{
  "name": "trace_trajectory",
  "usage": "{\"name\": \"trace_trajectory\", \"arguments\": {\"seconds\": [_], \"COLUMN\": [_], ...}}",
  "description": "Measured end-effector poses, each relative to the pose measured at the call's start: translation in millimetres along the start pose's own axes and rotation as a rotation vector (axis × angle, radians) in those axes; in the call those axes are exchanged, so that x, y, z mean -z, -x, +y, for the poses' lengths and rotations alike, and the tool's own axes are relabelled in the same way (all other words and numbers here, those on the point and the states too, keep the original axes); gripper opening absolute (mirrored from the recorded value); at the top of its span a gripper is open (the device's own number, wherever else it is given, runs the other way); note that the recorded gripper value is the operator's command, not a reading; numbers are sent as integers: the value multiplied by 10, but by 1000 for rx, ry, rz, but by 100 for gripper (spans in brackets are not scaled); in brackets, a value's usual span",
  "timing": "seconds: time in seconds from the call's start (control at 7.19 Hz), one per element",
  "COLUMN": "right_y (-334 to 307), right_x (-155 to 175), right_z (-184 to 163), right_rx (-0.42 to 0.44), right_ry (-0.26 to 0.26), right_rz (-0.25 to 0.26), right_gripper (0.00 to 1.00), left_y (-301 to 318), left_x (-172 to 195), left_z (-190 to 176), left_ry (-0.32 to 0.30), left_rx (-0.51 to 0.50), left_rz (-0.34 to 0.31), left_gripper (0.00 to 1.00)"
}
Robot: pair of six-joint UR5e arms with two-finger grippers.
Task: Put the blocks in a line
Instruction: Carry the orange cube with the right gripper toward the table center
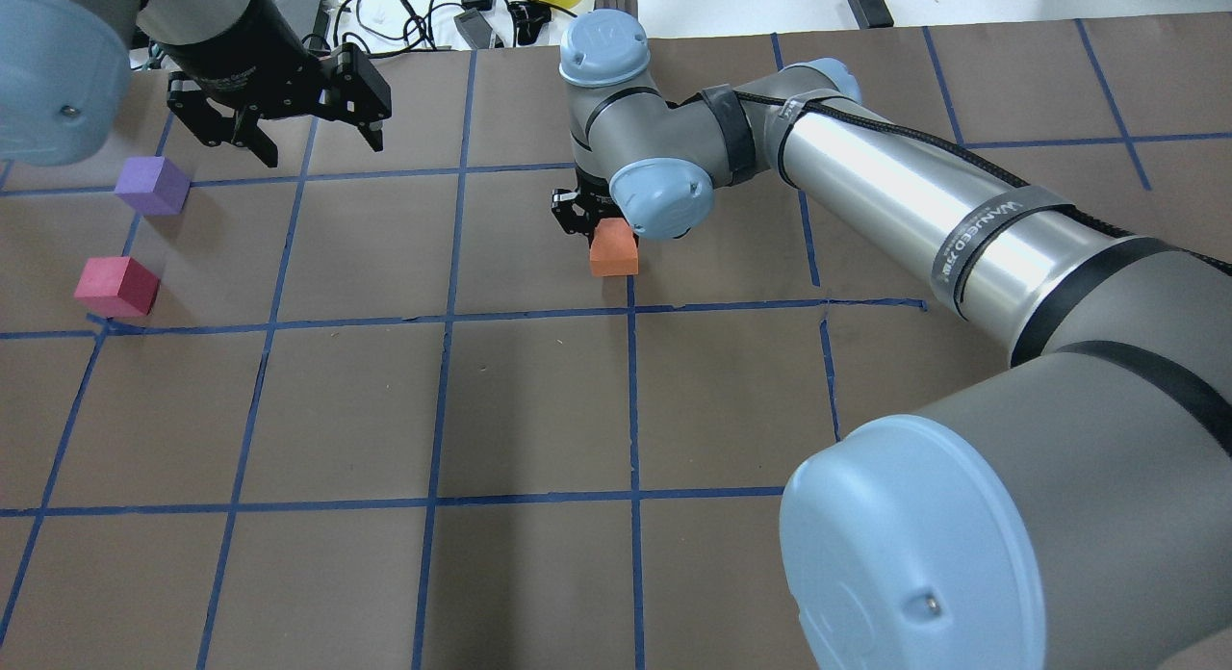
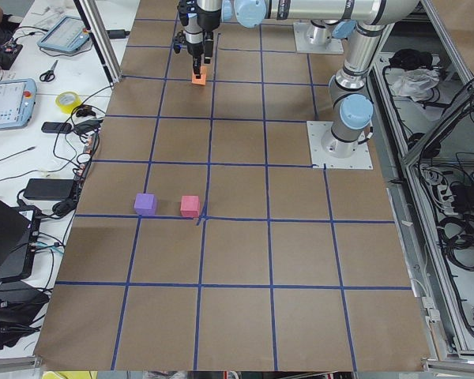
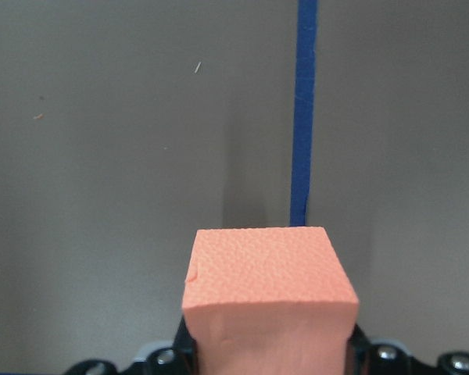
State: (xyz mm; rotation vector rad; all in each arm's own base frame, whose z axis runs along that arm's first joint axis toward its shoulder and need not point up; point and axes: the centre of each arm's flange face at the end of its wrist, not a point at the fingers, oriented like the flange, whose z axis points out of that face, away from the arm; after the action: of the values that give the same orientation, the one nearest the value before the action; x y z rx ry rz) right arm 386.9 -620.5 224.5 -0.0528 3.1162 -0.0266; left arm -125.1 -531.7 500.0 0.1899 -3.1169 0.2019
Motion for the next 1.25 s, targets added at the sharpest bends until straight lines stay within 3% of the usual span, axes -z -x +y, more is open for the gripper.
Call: {"name": "trace_trajectory", "arguments": {"seconds": [1.25], "right_y": [65], "right_x": [-127], "right_z": [38], "right_rx": [-9], "right_ry": [22], "right_rz": [-7], "right_gripper": [20], "left_y": [-2], "left_x": [-5], "left_z": [-2], "left_ry": [1], "left_rx": [0], "left_rz": [2], "left_gripper": [100]}}
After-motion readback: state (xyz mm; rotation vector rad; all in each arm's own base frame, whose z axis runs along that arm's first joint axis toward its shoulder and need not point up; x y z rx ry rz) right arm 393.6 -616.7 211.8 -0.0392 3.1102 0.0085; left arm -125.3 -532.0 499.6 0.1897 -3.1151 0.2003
